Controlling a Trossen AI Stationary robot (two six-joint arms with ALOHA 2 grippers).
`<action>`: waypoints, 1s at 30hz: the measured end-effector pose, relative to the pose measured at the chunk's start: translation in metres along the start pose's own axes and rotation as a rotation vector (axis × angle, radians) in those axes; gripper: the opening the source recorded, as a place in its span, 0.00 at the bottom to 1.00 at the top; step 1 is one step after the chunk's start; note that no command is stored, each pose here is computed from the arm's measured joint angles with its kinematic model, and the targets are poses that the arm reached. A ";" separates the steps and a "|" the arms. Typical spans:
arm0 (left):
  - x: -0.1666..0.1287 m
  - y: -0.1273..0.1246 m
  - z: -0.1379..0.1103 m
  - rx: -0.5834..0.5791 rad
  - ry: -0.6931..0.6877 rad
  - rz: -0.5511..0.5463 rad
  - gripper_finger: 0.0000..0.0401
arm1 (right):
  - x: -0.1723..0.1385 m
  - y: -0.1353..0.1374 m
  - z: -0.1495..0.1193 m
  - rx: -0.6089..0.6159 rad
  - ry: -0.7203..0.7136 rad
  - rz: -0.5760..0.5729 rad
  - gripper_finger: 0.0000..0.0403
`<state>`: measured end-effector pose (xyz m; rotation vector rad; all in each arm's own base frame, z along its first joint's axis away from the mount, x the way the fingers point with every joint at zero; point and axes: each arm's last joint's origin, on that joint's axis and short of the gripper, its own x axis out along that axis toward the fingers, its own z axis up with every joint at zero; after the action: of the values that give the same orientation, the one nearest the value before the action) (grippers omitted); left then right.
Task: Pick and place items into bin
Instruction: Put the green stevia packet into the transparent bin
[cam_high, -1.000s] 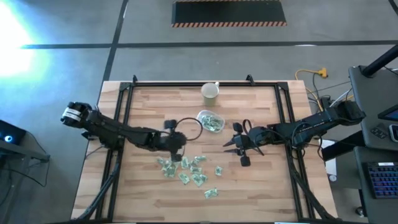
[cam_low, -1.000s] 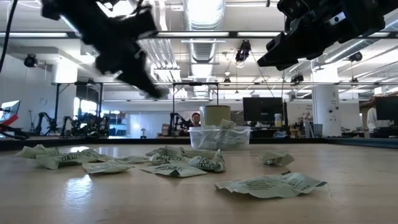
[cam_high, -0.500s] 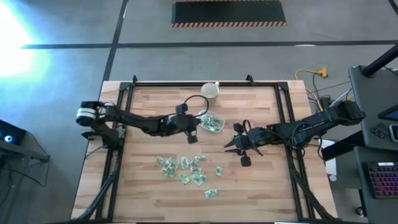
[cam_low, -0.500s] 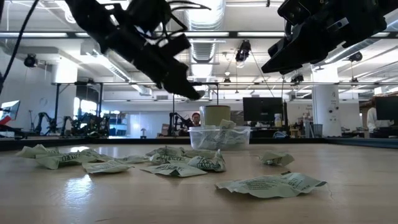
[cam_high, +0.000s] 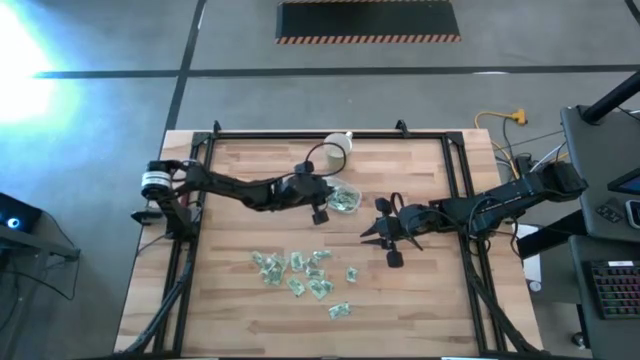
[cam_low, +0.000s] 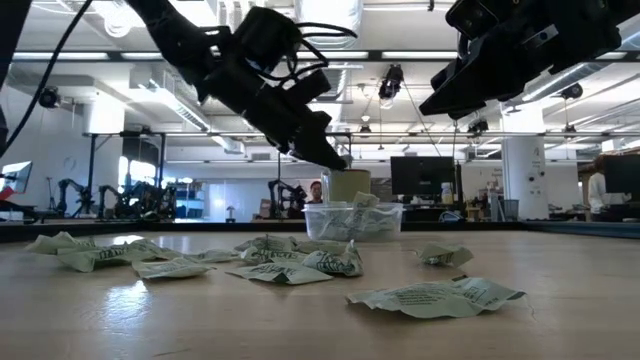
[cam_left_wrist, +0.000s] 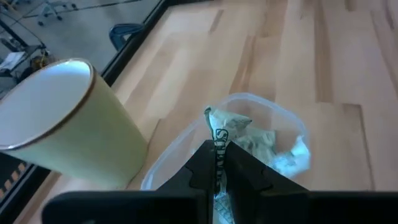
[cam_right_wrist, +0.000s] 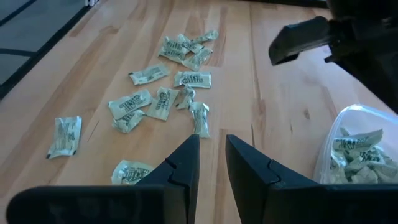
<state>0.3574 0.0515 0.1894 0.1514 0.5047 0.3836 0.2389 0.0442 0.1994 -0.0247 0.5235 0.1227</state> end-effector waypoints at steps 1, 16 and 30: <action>0.002 0.001 0.000 0.000 0.008 0.002 0.03 | 0.000 0.000 0.000 0.008 0.001 0.000 0.17; 0.013 0.001 0.006 -0.002 0.014 0.005 0.24 | 0.000 0.000 -0.001 0.028 0.007 -0.001 0.17; -0.024 -0.015 0.007 0.079 0.193 -0.080 0.39 | 0.028 0.012 -0.018 0.076 0.090 0.130 0.24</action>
<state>0.3460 0.0282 0.2027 0.1710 0.7142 0.3014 0.2524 0.0578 0.1702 0.0789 0.6191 0.2294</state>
